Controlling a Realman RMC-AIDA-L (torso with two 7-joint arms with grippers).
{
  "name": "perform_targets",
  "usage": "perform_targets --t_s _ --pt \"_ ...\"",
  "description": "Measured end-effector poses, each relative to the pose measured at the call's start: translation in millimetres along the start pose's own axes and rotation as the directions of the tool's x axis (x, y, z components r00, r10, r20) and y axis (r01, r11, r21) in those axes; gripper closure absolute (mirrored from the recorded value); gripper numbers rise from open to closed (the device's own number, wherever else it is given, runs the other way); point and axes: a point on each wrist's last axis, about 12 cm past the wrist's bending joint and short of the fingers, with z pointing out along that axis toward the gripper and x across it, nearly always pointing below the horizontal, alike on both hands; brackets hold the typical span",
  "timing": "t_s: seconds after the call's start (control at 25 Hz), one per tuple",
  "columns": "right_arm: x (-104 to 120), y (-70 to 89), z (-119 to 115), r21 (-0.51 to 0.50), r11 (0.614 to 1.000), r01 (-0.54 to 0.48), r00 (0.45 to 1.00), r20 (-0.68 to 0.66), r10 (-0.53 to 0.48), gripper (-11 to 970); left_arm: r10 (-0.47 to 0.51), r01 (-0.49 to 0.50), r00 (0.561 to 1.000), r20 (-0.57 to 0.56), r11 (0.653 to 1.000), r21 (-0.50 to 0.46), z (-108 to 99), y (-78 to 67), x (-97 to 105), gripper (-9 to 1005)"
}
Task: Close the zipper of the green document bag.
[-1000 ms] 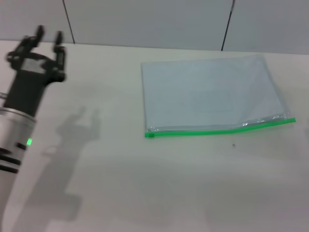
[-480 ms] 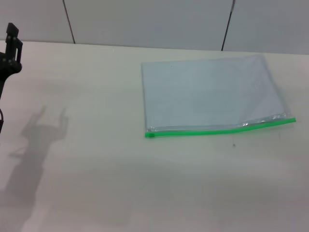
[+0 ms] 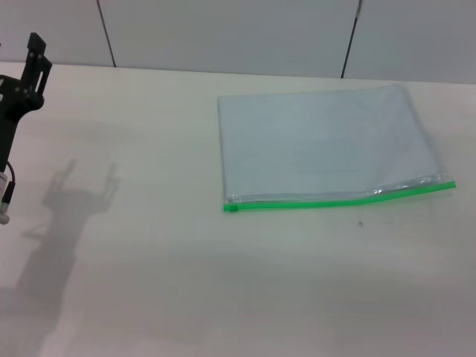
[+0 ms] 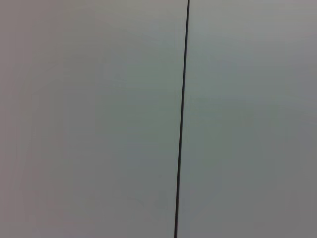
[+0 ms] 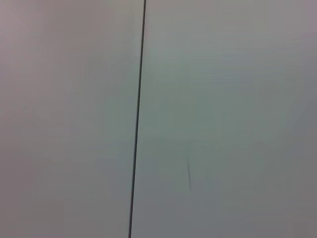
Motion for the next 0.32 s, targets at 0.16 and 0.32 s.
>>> perform_targets --t_s 0.16,0.32 --pt "0.0 1.4 -0.3 -0.006 1.000 0.000 1.000 0.001 0.000 341 -0.003 0.003 1.000 -0.007 1.000 0.001 0.3 -1.2 1.2 296" --pt "-0.5 4.3 -0.7 -0.027 1.000 0.001 1.000 0.006 -0.001 341 -0.006 0.006 1.000 -0.006 1.000 0.005 1.8 -2.6 1.2 296"
